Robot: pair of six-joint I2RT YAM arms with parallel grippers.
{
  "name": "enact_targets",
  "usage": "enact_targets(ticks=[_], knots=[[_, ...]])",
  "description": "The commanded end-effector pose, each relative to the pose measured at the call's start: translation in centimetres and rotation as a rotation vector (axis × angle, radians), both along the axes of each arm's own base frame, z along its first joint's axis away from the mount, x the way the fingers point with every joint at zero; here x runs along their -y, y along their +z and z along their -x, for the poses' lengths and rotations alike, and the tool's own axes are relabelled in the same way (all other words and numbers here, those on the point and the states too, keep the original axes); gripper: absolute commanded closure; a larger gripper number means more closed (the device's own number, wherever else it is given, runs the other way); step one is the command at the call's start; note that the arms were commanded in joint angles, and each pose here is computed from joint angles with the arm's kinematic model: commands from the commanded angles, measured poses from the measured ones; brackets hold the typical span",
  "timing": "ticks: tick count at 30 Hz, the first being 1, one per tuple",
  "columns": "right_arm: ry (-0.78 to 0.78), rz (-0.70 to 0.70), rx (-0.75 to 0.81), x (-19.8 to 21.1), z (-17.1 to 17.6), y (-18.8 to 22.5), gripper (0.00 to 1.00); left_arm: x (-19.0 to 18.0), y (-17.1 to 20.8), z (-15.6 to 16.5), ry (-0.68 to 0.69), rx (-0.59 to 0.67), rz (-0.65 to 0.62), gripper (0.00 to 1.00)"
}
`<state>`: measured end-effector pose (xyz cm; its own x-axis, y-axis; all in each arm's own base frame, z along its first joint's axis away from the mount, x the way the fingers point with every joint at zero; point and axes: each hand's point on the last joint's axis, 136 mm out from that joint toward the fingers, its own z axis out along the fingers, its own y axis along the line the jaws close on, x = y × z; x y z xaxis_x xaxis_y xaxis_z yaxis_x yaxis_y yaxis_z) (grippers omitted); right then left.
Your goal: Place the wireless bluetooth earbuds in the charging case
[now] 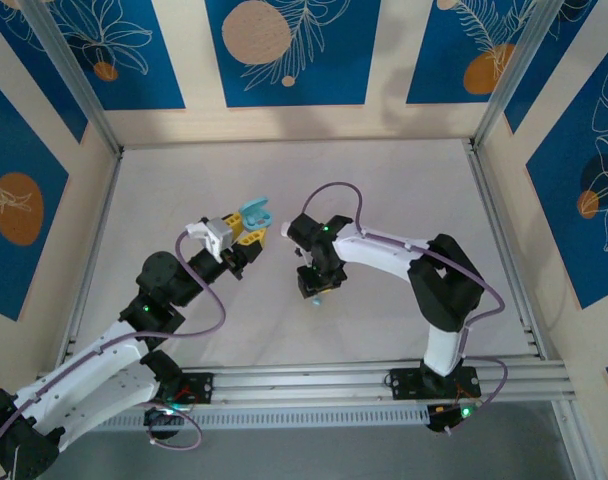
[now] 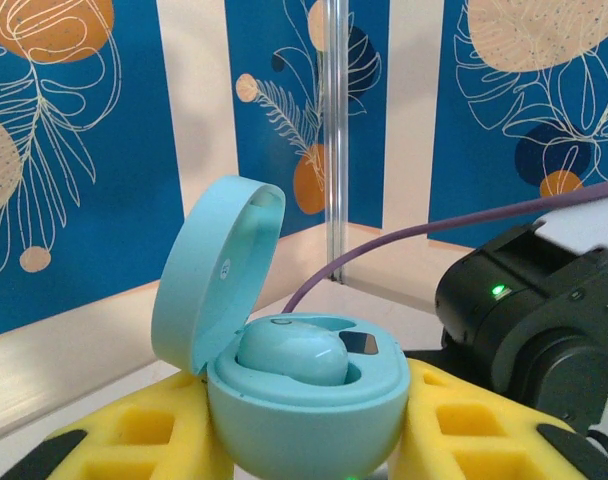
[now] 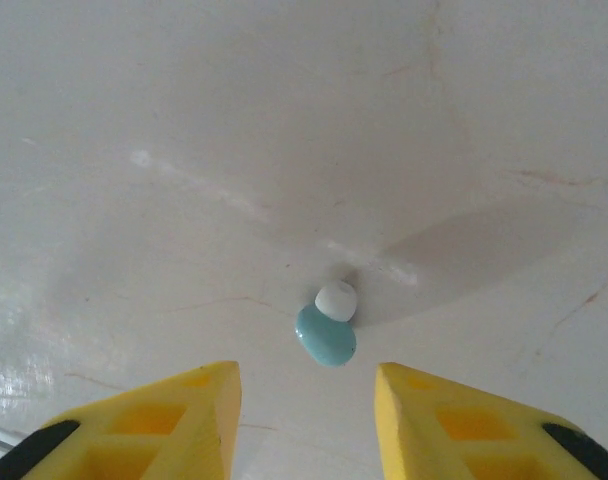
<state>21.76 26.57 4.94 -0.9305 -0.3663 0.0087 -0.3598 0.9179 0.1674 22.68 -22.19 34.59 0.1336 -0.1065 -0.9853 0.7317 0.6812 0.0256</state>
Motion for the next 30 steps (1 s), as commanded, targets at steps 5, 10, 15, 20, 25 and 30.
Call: enact_targets(ticks=[5,10,15,20,25,30], knots=[[-0.071,-0.026,-0.080,-0.5,0.3,-1.3,0.59,-0.8,2.5,0.6,0.016,0.052,0.044,0.63],[-0.046,-0.032,-0.109,-0.9,0.6,-1.7,0.62,-0.6,2.4,0.4,0.013,0.048,0.045,0.63],[-0.028,-0.002,-0.112,-0.9,0.9,-2.0,0.61,-0.7,2.5,0.4,0.016,0.051,0.044,0.63],[0.013,-0.006,-0.112,-1.5,1.2,-2.0,0.62,-0.6,2.2,0.3,0.018,0.044,0.043,0.63],[0.107,-0.047,-0.094,-3.2,1.6,-1.5,0.64,-0.6,2.4,0.3,0.019,0.048,0.045,0.62],[0.189,-0.082,-0.094,-4.6,2.2,-1.0,0.65,-0.7,2.3,0.3,0.019,0.045,0.044,0.62]])
